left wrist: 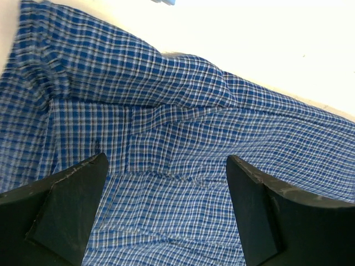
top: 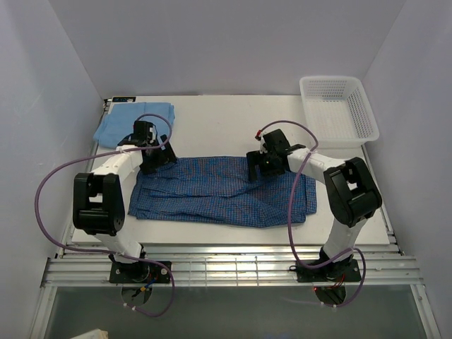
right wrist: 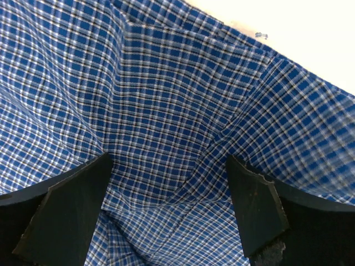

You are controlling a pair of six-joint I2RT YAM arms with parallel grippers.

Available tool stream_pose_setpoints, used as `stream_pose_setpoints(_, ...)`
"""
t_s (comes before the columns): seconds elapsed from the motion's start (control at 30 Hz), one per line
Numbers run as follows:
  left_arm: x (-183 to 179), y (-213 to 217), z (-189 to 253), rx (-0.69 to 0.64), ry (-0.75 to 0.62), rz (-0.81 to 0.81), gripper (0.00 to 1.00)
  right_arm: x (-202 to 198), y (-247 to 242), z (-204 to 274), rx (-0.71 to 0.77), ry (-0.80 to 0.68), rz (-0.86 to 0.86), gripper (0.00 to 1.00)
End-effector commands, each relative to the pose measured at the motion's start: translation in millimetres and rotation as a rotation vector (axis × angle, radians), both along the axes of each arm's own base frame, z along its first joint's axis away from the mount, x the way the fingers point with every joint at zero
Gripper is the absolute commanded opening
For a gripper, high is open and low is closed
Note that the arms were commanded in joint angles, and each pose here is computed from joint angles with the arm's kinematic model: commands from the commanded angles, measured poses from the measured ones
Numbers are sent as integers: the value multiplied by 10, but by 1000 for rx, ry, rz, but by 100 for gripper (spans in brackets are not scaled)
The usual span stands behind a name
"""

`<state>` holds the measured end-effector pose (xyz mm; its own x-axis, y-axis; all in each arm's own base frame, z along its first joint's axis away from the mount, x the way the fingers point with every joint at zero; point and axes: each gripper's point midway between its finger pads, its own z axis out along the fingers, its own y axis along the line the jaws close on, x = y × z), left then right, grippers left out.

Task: Fold and stack the long sleeve shirts
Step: Fold the shirt

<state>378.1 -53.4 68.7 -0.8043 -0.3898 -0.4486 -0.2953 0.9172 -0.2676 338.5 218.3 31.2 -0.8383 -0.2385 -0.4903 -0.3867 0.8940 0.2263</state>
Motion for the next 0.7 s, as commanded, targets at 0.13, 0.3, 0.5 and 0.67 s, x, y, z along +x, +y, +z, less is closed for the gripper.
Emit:
stream_pose_setpoints(0.13,61,-112,-252,-61,33,-8,98,-23,-106,-217,-40,44,-53,90)
stream_pose_setpoints(0.3,-88,-16,-516,-25,136,48,98,166,-79,-324,-39,55,-51,90)
stream_pose_setpoints(0.5,-645,7,-592,-95,301,251,98,656,364,-390,67,44,45,90)
stream_pose_setpoints(0.67,-1023,-310,-467,-271,359,333,98,1268,869,-554,188,26,76,90)
